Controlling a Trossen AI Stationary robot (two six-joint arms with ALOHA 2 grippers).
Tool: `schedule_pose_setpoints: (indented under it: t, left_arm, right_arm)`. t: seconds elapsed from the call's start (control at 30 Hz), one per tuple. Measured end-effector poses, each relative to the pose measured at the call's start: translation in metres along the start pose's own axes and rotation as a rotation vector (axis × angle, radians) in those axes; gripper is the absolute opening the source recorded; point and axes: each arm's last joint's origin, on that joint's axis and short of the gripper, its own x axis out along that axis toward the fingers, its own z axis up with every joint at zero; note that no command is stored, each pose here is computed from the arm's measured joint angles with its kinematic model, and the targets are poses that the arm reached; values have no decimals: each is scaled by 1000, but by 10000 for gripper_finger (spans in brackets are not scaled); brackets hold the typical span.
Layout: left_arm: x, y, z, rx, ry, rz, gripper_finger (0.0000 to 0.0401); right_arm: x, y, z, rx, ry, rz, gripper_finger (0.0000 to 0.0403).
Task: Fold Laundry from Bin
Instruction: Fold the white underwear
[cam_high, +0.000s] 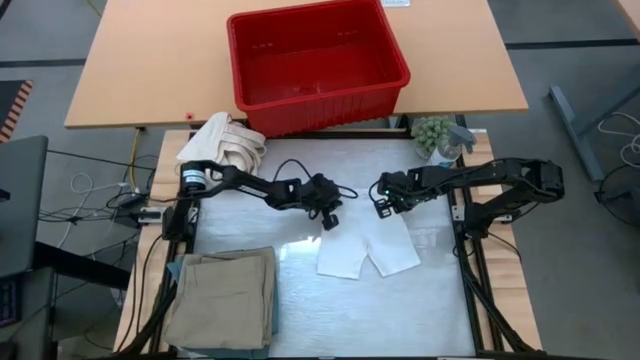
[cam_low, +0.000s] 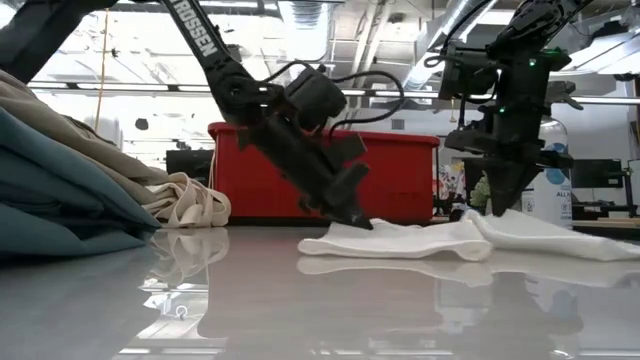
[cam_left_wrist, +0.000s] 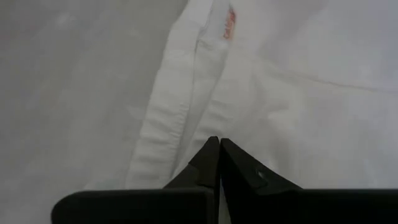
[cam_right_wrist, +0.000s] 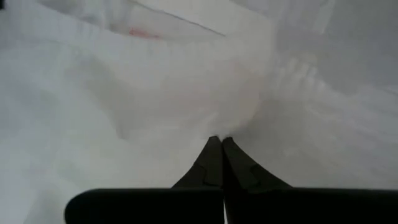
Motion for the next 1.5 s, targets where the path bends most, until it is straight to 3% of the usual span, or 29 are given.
schedule_pose_setpoints:
  t: [0.1, 0.3, 0.5, 0.77, 1.07, 1.5]
  left_arm:
    - [9, -1, -9, -39, 31, -53, 0]
    - [12, -3, -12, -66, 40, -58, 0]
    - [13, -4, -6, -87, 36, -70, 0]
    - [14, -4, 0, -122, 9, -70, 0]
    - [14, -4, 1, -123, 0, -66, 0]
    - [15, -3, 2, -141, -18, -57, 0]
  right_arm:
    - [0, 0, 0, -17, 13, 8, 14]
    - [-4, 3, 2, -18, 21, 26, 14]
    - [-33, 25, 22, -55, -62, 130, 14]
    - [-61, 46, 31, 19, -158, 215, 14]
    - [-52, 63, 18, 27, -136, 239, 14]
    - [-27, 104, 9, -47, -178, 381, 14]
